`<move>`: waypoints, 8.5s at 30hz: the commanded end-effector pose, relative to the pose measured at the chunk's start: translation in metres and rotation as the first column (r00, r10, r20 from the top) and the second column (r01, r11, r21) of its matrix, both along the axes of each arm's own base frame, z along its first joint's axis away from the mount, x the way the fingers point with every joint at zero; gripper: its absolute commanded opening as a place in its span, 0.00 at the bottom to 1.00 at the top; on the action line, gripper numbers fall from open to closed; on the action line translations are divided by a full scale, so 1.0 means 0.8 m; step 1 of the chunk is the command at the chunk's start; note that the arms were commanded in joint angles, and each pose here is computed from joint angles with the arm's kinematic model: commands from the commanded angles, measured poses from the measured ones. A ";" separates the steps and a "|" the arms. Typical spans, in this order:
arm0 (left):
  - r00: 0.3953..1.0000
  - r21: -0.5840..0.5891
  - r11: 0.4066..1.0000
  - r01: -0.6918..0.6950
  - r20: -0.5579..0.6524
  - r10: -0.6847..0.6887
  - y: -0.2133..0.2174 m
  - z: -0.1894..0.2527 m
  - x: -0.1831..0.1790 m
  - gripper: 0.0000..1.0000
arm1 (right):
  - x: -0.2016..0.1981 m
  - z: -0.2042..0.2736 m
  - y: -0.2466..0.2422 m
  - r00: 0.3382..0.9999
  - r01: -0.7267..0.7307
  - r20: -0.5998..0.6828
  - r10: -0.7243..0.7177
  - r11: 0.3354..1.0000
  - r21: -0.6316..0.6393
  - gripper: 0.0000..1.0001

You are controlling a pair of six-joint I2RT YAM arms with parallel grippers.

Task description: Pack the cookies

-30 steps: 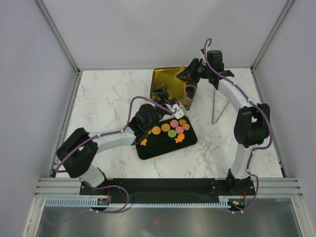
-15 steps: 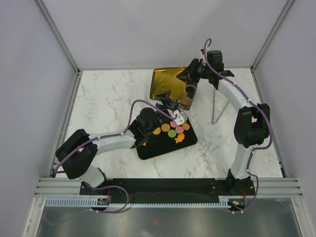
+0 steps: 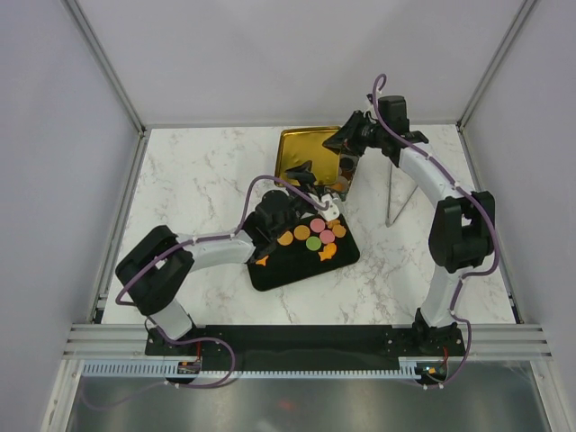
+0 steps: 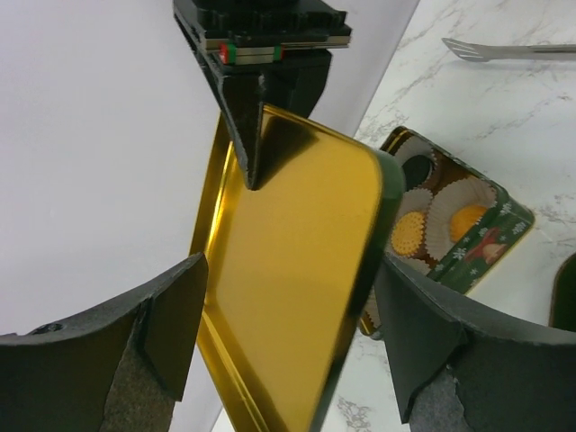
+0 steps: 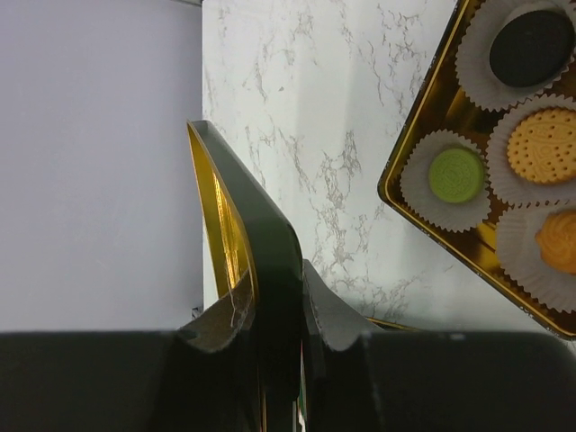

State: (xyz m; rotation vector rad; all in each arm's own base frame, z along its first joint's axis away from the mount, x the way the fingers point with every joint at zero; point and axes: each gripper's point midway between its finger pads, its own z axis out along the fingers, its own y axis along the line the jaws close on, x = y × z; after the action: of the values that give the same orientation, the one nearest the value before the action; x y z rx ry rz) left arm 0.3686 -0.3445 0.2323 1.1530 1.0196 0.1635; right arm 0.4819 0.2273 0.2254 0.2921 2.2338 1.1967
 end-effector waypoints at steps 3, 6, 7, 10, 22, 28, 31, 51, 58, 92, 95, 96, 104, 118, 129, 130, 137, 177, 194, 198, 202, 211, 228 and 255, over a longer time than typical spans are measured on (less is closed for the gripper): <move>0.983 -0.068 0.996 -0.065 0.170 0.076 0.007 0.063 0.023 0.79 | -0.015 0.045 -0.003 0.997 -0.010 0.078 0.008 1.000 0.025 0.00; 0.976 -0.056 0.995 -0.079 0.197 0.089 0.006 0.065 0.031 0.73 | -0.019 0.043 -0.004 0.997 -0.009 0.073 0.007 1.000 0.024 0.00; 0.976 -0.051 0.996 -0.073 0.203 0.081 0.005 0.066 0.031 0.70 | -0.020 0.042 -0.004 0.998 -0.009 0.069 0.008 1.000 0.024 0.00; 0.971 -0.038 0.996 -0.077 0.222 0.084 0.004 0.066 0.033 0.60 | -0.020 0.042 -0.004 0.998 -0.008 0.069 0.006 1.000 0.024 0.01; 0.939 -0.141 0.982 -0.123 0.303 0.161 0.008 0.108 0.049 0.28 | -0.029 0.033 -0.004 0.998 -0.017 0.060 0.016 1.000 0.013 0.02; 0.951 -0.169 0.980 -0.102 0.272 0.146 0.003 0.115 0.049 0.02 | -0.027 0.034 -0.007 0.997 -0.003 0.079 0.004 1.000 -0.007 0.17; 0.967 -0.166 0.982 -0.087 0.221 0.123 -0.002 0.112 0.051 0.02 | -0.017 0.046 -0.014 0.992 0.026 0.125 -0.022 0.999 -0.036 0.43; 0.958 -0.362 0.932 -0.035 -0.276 -0.072 0.002 0.125 0.092 0.02 | 0.051 0.114 -0.176 0.767 0.621 0.388 -0.511 0.743 -0.250 0.93; 0.882 -0.482 0.876 -0.038 -0.427 -0.197 0.011 0.147 0.102 0.02 | 0.066 -0.026 -0.158 0.895 0.445 0.217 -0.389 0.778 -0.442 0.78; 0.541 -0.722 0.668 -0.180 -0.640 -0.546 0.055 0.129 0.148 0.02 | 0.078 -0.187 -0.085 0.997 0.078 0.073 -0.037 0.706 -0.704 0.02; 0.509 -0.723 0.655 -0.221 -0.658 -0.555 0.062 0.118 0.152 0.02 | 0.083 -0.190 -0.080 0.997 0.079 0.071 -0.041 0.713 -0.697 0.02; 0.498 -0.725 0.651 -0.225 -0.660 -0.563 0.063 0.116 0.152 0.02 | 0.082 -0.190 -0.079 0.997 0.079 0.068 -0.044 0.719 -0.690 0.02; 0.386 -0.736 0.602 -0.310 -0.676 -0.628 0.063 0.085 0.156 0.02 | 0.084 -0.172 -0.052 0.996 0.073 0.091 -0.020 0.769 -0.635 0.18; 0.283 -0.752 0.512 -0.416 -0.642 -0.713 0.070 0.065 0.162 0.02 | 0.080 -0.092 -0.087 0.966 0.259 0.159 -0.205 0.787 -0.560 0.49; 0.156 -0.734 0.437 -0.520 -0.585 -0.796 0.061 0.027 0.167 0.02 | 0.071 -0.064 -0.127 0.935 0.354 0.213 -0.285 0.797 -0.489 0.70; 0.152 -0.732 0.438 -0.522 -0.585 -0.796 0.059 0.024 0.166 0.02 | 0.068 -0.071 -0.129 0.935 0.353 0.209 -0.286 0.798 -0.489 0.73; 0.112 -0.721 0.430 -0.544 -0.570 -0.814 0.041 0.004 0.168 0.03 | 0.068 -0.086 -0.078 0.956 0.251 0.229 -0.185 0.920 -0.302 0.94; -0.028 -0.687 0.302 -0.661 -0.379 -0.925 0.016 -0.039 0.188 0.10 | 0.069 -0.149 -0.031 0.983 0.130 0.136 -0.120 0.990 -0.064 0.97; -0.031 -0.688 0.296 -0.662 -0.369 -0.929 0.007 -0.050 0.185 0.11 | 0.069 -0.147 -0.031 0.983 0.125 0.141 -0.115 0.990 -0.066 0.97; -0.031 -0.683 0.294 -0.668 -0.369 -0.929 0.006 -0.055 0.186 0.12 | 0.068 -0.147 -0.031 0.983 0.126 0.141 -0.115 0.989 -0.071 0.98; -0.035 -0.673 0.299 -0.676 -0.376 -0.926 0.005 -0.061 0.186 0.12 | 0.067 -0.150 -0.031 0.984 0.121 0.137 -0.110 0.990 -0.071 0.98; -0.042 -0.641 0.305 -0.705 -0.391 -0.919 0.002 -0.082 0.188 0.12 | 0.067 -0.161 -0.031 0.987 0.115 0.123 -0.106 0.991 -0.074 0.98; -0.029 -0.619 0.287 -0.731 -0.392 -0.920 0.010 -0.100 0.201 0.12 | 0.065 -0.183 -0.030 0.991 0.104 0.095 -0.095 0.991 -0.087 0.98; -0.010 -0.625 0.282 -0.728 -0.402 -0.916 0.042 -0.096 0.197 0.40 | 0.069 -0.191 -0.029 0.993 0.101 0.069 -0.095 0.991 -0.092 0.68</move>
State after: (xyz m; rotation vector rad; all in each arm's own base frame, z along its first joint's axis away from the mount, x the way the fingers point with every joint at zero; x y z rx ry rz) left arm 0.5277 -0.3168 0.1179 -0.3958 1.8834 -1.8558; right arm 0.5341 0.1996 0.0771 0.3452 2.1742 1.0370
